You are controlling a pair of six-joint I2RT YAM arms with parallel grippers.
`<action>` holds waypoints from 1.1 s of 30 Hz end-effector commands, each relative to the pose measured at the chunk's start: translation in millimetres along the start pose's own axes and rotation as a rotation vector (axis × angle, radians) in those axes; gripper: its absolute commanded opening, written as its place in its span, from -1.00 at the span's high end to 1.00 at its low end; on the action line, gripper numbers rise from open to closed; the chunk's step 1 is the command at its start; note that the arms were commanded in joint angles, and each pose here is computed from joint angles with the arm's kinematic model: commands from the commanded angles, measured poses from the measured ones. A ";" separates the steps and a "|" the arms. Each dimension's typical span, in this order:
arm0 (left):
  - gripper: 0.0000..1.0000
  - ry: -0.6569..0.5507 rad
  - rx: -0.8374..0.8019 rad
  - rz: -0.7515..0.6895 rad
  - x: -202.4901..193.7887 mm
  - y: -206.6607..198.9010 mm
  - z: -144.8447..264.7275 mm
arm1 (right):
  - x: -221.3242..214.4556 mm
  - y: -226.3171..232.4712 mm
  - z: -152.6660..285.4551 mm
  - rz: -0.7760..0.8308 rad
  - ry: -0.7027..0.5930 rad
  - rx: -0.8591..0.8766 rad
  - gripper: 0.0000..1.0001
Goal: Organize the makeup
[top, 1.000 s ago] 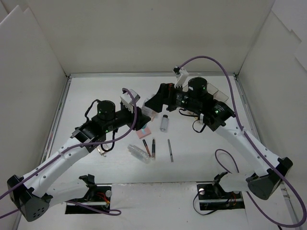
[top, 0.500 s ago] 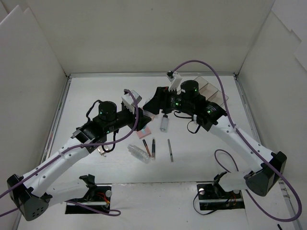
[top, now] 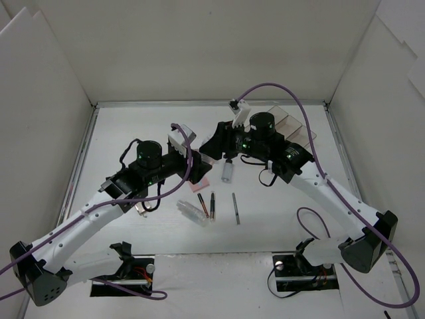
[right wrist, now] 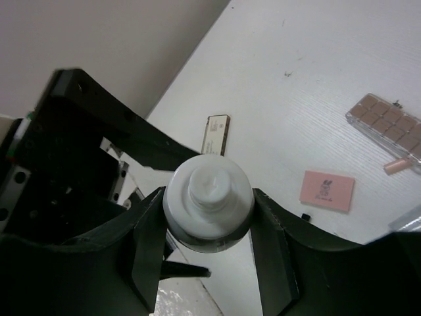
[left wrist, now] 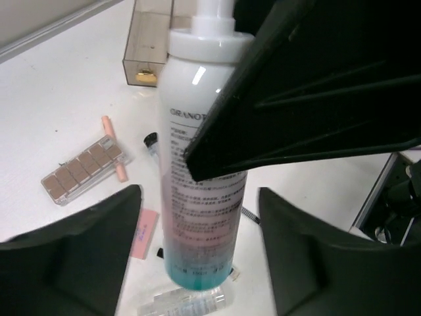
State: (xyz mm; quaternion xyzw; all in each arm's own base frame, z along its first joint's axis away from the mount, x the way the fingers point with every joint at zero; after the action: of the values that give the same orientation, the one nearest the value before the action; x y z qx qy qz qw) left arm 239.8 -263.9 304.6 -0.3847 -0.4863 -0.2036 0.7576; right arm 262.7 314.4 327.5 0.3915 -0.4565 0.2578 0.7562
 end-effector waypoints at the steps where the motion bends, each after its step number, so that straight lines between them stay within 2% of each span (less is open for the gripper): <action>1: -0.43 -0.189 -0.012 0.004 52.4 -15.4 18.6 | 36.5 -0.6 11.2 0.110 -0.117 -0.034 1.00; 2: -0.91 -0.180 0.009 0.015 46.4 -10.4 18.3 | 40.9 -6.2 13.7 0.116 -0.128 -0.061 1.00; 3: -0.99 -0.194 0.051 0.026 46.5 -3.9 23.1 | 41.8 -10.9 13.7 0.121 -0.131 -0.078 1.00; 7: -0.99 -0.190 0.158 0.070 35.4 14.4 34.8 | 54.0 -45.6 22.5 0.170 -0.156 -0.203 1.00; 10: -0.99 -0.198 0.264 0.130 24.9 31.5 48.8 | 65.5 -86.4 35.0 0.249 -0.163 -0.388 1.00; 14: -0.99 -0.146 0.398 0.244 -8.6 53.4 64.3 | 83.0 -157.4 58.8 0.341 -0.150 -0.720 1.00; 17: -0.99 -0.110 0.472 0.306 -28.8 69.9 72.2 | 95.4 -204.3 66.8 0.380 -0.137 -0.870 1.00; 18: -0.99 -0.094 0.483 0.332 -36.7 70.7 76.6 | 96.5 -214.9 67.6 0.388 -0.130 -0.897 1.00; 19: -0.99 -0.083 0.503 0.343 -44.3 76.0 79.9 | 114.9 -226.8 76.9 0.386 -0.186 -0.937 1.00; 21: -0.99 -0.065 0.517 0.355 -53.9 77.9 85.3 | 117.2 -251.1 73.4 0.433 -0.159 -0.990 1.00; 25: -0.99 -0.044 0.556 0.412 -70.3 83.2 94.5 | 139.1 -294.8 79.6 0.465 -0.199 -1.095 1.00; 33: -0.99 0.007 0.588 0.487 -92.1 84.1 101.3 | 136.3 -372.1 68.4 0.456 -0.214 -1.204 1.00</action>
State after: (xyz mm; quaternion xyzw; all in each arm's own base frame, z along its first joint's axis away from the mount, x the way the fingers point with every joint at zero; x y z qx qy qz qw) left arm 197.1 -139.2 216.4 -0.2526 -0.4253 0.1019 0.8631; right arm 544.9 68.4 250.8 -0.1663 -0.5622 0.1281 0.7999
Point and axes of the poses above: each gripper's point midway between its finger pads, its own z axis back along the fingers, its own y axis along the line the jaws close on, x = y × z, the point moved 1 cm from there along z, back along the fingers, and after that the axes turned 14 degrees about z, right-handed, at the moved point
